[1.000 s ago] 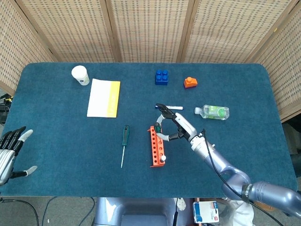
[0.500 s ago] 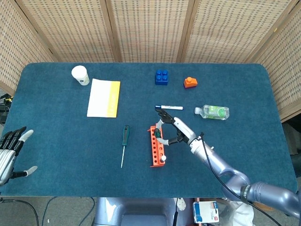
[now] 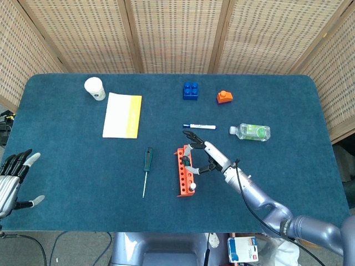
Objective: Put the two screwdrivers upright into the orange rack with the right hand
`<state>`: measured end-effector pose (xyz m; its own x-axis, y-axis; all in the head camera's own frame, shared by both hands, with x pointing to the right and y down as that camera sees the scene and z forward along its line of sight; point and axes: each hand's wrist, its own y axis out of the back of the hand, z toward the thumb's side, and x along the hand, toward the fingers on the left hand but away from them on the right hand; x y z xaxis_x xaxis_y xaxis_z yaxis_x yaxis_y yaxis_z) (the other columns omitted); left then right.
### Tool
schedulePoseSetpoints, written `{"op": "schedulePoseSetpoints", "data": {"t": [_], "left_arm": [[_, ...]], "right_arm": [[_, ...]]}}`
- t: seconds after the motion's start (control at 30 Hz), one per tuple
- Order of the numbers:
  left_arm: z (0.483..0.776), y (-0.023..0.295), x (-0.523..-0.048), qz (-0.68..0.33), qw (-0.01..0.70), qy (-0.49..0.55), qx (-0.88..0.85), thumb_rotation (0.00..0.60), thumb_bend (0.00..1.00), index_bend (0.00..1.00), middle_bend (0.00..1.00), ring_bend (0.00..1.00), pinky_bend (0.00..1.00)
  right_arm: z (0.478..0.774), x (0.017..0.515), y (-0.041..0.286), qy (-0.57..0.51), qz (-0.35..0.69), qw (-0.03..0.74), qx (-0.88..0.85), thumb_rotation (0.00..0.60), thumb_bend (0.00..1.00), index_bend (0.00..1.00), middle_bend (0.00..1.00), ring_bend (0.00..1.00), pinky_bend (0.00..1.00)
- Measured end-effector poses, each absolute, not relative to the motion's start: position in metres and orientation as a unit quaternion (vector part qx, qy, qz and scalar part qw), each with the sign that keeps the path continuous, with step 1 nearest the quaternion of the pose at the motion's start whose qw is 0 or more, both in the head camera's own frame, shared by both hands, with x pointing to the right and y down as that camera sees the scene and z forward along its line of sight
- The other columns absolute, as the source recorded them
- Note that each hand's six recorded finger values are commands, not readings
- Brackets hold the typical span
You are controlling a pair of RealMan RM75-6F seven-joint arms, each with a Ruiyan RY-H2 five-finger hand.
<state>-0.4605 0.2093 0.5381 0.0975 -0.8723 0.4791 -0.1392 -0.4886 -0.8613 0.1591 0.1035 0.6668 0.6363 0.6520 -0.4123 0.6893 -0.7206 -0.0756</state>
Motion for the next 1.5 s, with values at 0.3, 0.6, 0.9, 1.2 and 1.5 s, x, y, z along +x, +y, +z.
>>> {"op": "schedulePoseSetpoints", "data": {"t": [0.3,0.6,0.9,1.2,1.5], "left_arm": [[0.542,0.209,-0.46,-0.558,0.33,0.378,-0.661,0.6,0.0,0.0,0.0,0.0,0.0],[0.546,0.208,-0.459,-0.564,0.329,0.373,-0.659,0.6,0.0,0.0,0.0,0.0,0.0],[0.551,0.207,-0.458,-0.571,0.327,0.368,-0.656,0.6,0.0,0.0,0.0,0.0,0.0],[0.553,0.206,-0.458,-0.575,0.325,0.367,-0.655,0.6,0.0,0.0,0.0,0.0,0.0],[0.554,0.206,-0.459,-0.577,0.324,0.366,-0.654,0.6,0.0,0.0,0.0,0.0,0.0]], "right_arm": [[0.676,0.164,0.105,0.376,-0.204,0.068,0.901,0.6,0.43,0.67,0.0,0.0,0.0],[0.687,0.167,0.109,0.371,-0.196,0.099,0.902,0.6,0.43,0.67,0.0,0.0,0.0],[0.698,0.168,0.109,0.372,-0.183,0.118,0.903,0.6,0.43,0.67,0.0,0.0,0.0],[0.704,0.166,0.113,0.367,-0.168,0.127,0.906,0.6,0.43,0.67,0.0,0.0,0.0],[0.712,0.164,0.117,0.36,-0.178,0.111,0.909,0.6,0.43,0.67,0.0,0.0,0.0]]}}
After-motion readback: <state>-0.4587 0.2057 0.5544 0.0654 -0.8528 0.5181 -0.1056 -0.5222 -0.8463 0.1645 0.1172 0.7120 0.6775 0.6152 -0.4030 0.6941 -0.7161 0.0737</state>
